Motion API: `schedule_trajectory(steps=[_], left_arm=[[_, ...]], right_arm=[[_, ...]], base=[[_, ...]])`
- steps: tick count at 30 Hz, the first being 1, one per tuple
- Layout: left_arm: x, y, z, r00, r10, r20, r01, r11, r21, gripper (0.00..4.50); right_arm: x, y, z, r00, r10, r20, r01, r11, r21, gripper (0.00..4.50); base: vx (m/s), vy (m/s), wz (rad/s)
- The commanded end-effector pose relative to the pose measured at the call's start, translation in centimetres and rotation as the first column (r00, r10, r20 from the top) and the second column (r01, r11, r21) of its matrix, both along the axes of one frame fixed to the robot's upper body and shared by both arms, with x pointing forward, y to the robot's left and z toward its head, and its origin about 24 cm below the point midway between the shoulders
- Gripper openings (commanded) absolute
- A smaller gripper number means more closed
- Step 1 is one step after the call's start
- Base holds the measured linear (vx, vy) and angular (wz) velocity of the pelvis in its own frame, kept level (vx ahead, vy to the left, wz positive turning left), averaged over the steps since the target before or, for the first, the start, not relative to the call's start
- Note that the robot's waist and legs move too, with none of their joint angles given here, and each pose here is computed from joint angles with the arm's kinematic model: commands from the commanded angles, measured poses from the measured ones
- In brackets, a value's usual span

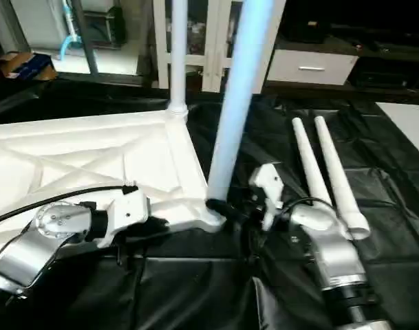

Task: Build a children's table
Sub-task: Rotate leg to tighten

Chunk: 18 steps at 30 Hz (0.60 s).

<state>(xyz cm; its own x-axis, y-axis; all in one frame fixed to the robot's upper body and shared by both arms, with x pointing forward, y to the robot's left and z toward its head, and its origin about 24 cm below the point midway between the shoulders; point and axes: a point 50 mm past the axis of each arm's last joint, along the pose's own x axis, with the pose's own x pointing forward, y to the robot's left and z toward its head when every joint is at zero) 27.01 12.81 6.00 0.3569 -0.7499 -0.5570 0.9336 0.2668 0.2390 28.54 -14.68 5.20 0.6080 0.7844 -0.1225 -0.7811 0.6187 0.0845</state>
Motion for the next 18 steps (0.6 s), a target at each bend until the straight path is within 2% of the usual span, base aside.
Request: schedule_trajectory(steps=[1, 2, 3, 5, 6, 8, 9, 12, 14, 15, 17, 18], left_arm=[[-1.0, -2.5, -1.1, 0.996, -0.067, -0.057, 0.066, 0.998, -0.023, 0.0], [-0.9, -2.8, -1.2, 0.996, -0.06, -0.059, 0.059, 0.998, -0.029, 0.0], [-0.6, -3.6, -1.4, 0.997, -0.047, -0.058, 0.046, 0.999, -0.029, 0.0], [-0.6, -3.8, -1.5, 0.997, -0.043, -0.056, 0.042, 0.999, -0.027, 0.0], [-0.4, -4.1, -1.5, 0.998, -0.032, -0.052, 0.031, 0.999, -0.022, 0.0], [0.2, -4.5, -1.6, 0.999, 0.008, -0.05, -0.009, 1.0, -0.015, 0.0], [0.6, -4.6, -1.5, 0.998, 0.036, -0.042, -0.036, 0.999, -0.01, 0.0], [0.9, -4.4, -1.4, 0.998, 0.051, -0.035, -0.051, 0.999, -0.003, 0.0], [1.0, -4.2, -1.4, 0.998, 0.057, -0.032, -0.057, 0.998, 0.001, 0.0], [0.9, -3.8, -1.4, 0.998, 0.061, -0.033, -0.061, 0.998, 0.004, 0.0], [0.9, -3.7, -1.4, 0.997, 0.064, -0.034, -0.064, 0.998, 0.006, 0.0], [0.9, -3.3, -1.6, 0.997, 0.069, -0.034, -0.069, 0.998, 0.011, 0.0]], right_arm=[[0.4, -0.2, -3.0, 0.97, -0.214, -0.113, 0.202, 0.973, -0.111, 1.86], [0.5, 0.3, -3.5, 0.959, -0.252, -0.129, 0.236, 0.964, -0.126, 1.86], [1.1, 1.6, -4.5, 0.922, -0.352, -0.159, 0.326, 0.93, -0.167, 1.86], [1.3, 2.1, -4.7, 0.911, -0.378, -0.164, 0.349, 0.92, -0.18, 1.86], [1.7, 2.9, -5.0, 0.889, -0.42, -0.181, 0.386, 0.902, -0.195, 1.86], [2.7, 4.6, -5.3, 0.826, -0.515, -0.228, 0.474, 0.854, -0.213, 1.86], [3.3, 6.1, -5.3, 0.785, -0.564, -0.254, 0.525, 0.825, -0.209, 1.86], [3.8, 7.4, -4.7, 0.81, -0.545, -0.217, 0.506, 0.836, -0.211, 1.86], [4.1, 8.2, -4.0, 0.835, -0.51, -0.207, 0.488, 0.86, -0.152, 1.86], [4.2, 8.4, -3.3, 0.864, -0.474, -0.17, 0.461, 0.88, -0.114, 1.86], [4.3, 8.5, -3.0, 0.873, -0.465, -0.147, 0.453, 0.885, -0.11, 1.86], [4.1, 8.7, -2.0, 0.922, -0.378, -0.084, 0.375, 0.926, -0.052, 1.86]], base=[[-0.064, 0.007, -0.09], [-0.064, 0.007, -0.09], [-0.058, 0.018, -0.12], [-0.052, 0.031, -0.17], [-0.059, 0.039, -0.2], [-0.04, 0.037, -0.19], [-0.067, 0.027, -0.17], [-0.127, -0.006, -0.07], [0.049, -0.128, 0.0], [0.068, -0.102, -0.48], [0.073, 0.048, -0.44], [0.0, 0.0, 0.0]])
